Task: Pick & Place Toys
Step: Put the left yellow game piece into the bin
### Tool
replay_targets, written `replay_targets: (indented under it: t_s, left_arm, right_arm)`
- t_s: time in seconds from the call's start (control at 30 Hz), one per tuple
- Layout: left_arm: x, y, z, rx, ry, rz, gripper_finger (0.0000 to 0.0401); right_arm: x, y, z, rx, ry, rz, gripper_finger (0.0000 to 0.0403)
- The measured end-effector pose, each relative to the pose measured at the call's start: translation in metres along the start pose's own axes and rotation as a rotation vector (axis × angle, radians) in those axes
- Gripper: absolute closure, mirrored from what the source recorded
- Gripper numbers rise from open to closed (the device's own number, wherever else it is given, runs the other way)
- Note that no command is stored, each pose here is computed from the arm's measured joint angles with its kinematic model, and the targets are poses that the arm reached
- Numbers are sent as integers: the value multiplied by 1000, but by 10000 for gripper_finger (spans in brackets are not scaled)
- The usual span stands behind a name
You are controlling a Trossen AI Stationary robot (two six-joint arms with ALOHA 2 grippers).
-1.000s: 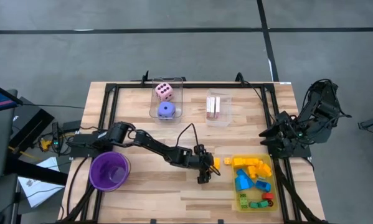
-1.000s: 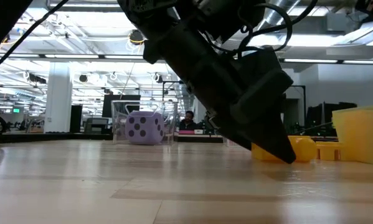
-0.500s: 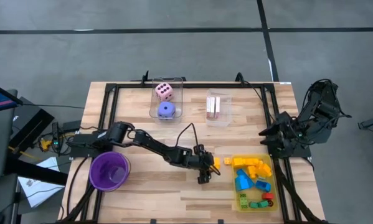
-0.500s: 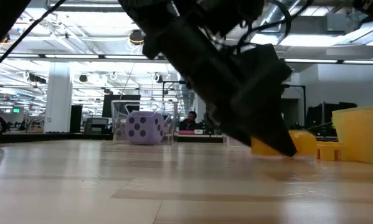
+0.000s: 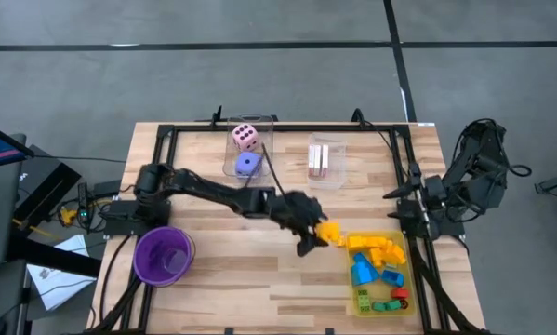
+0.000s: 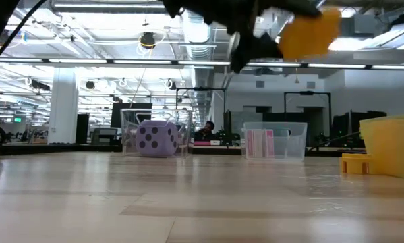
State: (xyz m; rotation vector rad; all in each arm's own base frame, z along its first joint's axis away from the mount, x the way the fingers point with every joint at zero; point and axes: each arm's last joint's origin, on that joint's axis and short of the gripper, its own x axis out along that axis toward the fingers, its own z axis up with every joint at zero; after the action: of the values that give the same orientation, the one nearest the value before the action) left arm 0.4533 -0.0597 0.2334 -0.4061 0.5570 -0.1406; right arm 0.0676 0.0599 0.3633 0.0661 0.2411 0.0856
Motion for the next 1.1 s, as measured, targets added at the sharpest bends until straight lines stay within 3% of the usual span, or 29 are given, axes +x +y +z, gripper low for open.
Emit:
replay_targets:
  t_s: [0.1, 0.4, 0.7, 0.9, 1.1]
  left_arm:
    - [-20, 3, 20, -66, -42, -59, 138]
    - [-69, 3, 67, -211, -226, -213, 138]
    - [-78, 0, 78, -278, -246, -369, 138]
    - [-83, -5, 85, -315, -273, -485, 138]
    - [-86, -7, 89, -340, -304, -523, 138]
  right_arm:
    - [5, 4, 7, -59, -50, -38, 196]
    - [21, 5, 39, -76, -56, -127, 183]
    - [57, 10, 76, -213, 1, -91, 147]
    - [76, 10, 88, -252, 46, -2, 142]
    - [91, 11, 93, -294, 69, 27, 142]
